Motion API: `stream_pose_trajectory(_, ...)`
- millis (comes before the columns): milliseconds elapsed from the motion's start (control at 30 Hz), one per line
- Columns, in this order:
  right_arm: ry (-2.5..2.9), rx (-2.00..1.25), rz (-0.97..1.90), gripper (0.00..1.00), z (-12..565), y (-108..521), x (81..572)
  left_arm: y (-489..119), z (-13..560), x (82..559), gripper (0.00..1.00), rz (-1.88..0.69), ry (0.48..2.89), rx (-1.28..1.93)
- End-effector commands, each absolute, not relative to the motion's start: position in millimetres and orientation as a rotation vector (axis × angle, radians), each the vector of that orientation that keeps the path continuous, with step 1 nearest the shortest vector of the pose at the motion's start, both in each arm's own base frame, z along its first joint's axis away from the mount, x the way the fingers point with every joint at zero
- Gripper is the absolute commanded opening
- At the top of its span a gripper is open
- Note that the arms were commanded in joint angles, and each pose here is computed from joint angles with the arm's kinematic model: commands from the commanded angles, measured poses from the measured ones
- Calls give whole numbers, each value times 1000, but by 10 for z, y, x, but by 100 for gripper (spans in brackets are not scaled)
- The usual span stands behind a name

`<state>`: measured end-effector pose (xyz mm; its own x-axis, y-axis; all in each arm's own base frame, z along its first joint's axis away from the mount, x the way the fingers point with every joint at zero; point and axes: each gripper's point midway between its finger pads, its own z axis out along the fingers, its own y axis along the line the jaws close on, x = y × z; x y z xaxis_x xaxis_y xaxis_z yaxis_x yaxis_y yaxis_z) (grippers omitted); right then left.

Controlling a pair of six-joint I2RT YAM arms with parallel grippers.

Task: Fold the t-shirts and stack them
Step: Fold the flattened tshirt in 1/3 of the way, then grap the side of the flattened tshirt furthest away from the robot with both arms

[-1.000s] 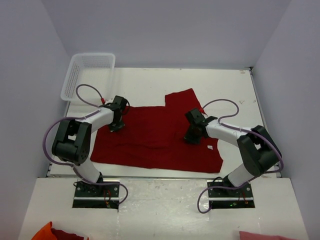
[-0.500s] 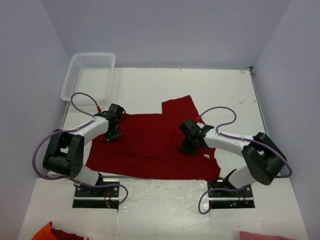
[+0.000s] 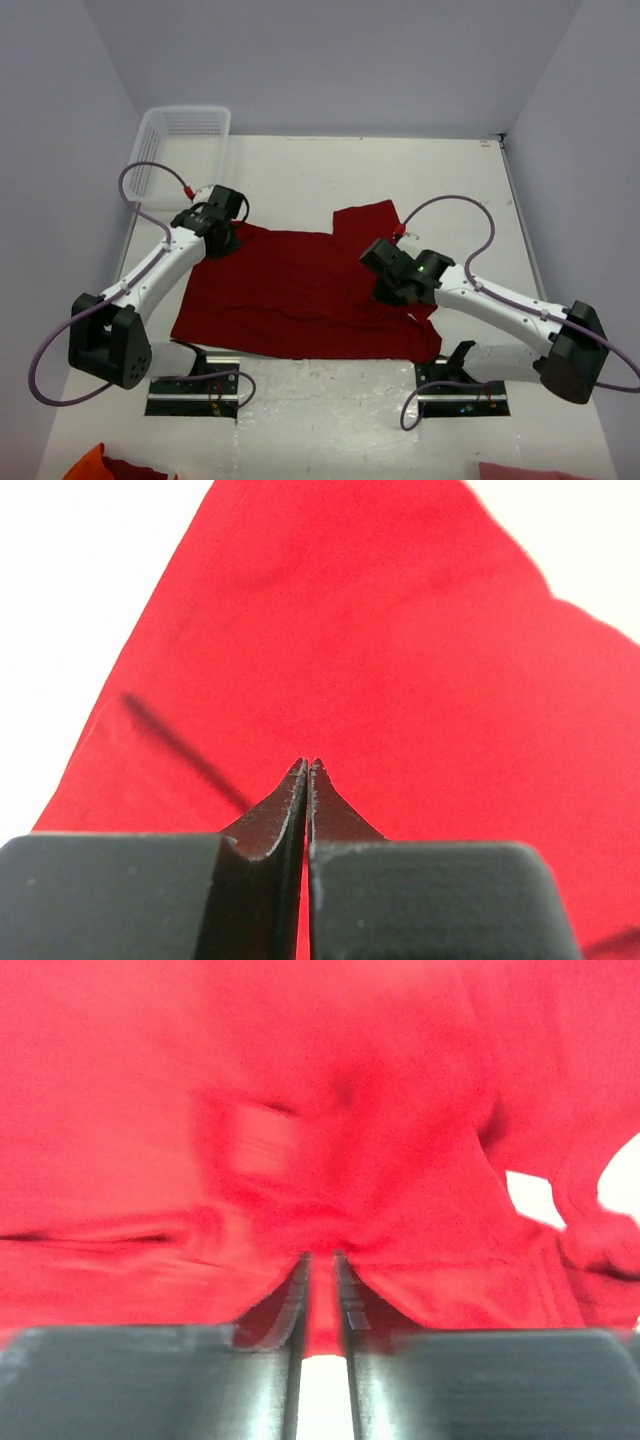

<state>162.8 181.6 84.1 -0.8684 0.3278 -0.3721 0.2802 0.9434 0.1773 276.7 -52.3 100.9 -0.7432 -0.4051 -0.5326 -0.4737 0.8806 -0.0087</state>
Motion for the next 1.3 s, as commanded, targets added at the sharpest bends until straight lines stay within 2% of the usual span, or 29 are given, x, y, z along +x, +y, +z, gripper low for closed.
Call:
stream_pose_trajectory(0,2482,313,88,24,1411,1680,2009,-594,1452,3018,0,113,2393,-644)
stream_pose_trajectory(33,2433,298,71,39,1547,1693,2144,-618,1497,3074,0,101,2385,-624)
stream_pose_trajectory(67,2358,220,-7,49,1659,1601,2362,-648,1555,3176,0,90,2365,-619)
stream_pose_trajectory(133,2340,125,-87,53,1727,1607,2676,-667,1587,3275,0,96,2357,-599)
stream_pose_trajectory(167,2383,144,-156,53,1708,1394,2849,-696,1594,3366,0,102,2360,-593)
stream_pose_trajectory(367,2516,145,-70,41,1646,1222,3822,-797,1581,3685,0,135,2388,-543)
stream_pose_trajectory(400,2528,136,-48,33,1627,1223,3928,-816,1576,3713,0,129,2391,-536)
stream_pose_trajectory(500,2542,103,39,31,1675,1229,4428,-872,1543,3775,0,109,2401,-520)
stream_pose_trajectory(600,2615,99,102,23,1403,1153,4733,-938,1506,3800,0,79,2403,-504)
stream_pose_trajectory(700,2657,108,153,14,1136,1075,4948,-991,1462,3813,0,74,2408,-470)
stream_pose_trajectory(733,2674,120,196,15,1069,1057,4978,-1011,1450,3828,0,70,2408,-459)
stream_pose_trajectory(767,2696,115,217,28,946,1062,5021,-1033,1446,3828,0,68,2411,-441)
stream_pose_trajectory(833,2712,103,240,36,843,1070,5047,-1059,1427,3844,0,57,2412,-425)
stream_pose_trajectory(867,2721,103,259,45,792,1076,5049,-1084,1415,3847,0,45,2416,-412)
stream_pose_trajectory(933,2748,94,306,52,668,1119,5044,-1141,1427,3866,0,12,2406,-387)
stream_pose_trajectory(1000,2757,98,310,47,632,1112,5052,-1212,1443,3865,0,-36,2409,-361)
stream_pose_trajectory(1267,2823,111,438,49,594,1165,4964,-1379,1624,3899,0,-144,2377,-319)
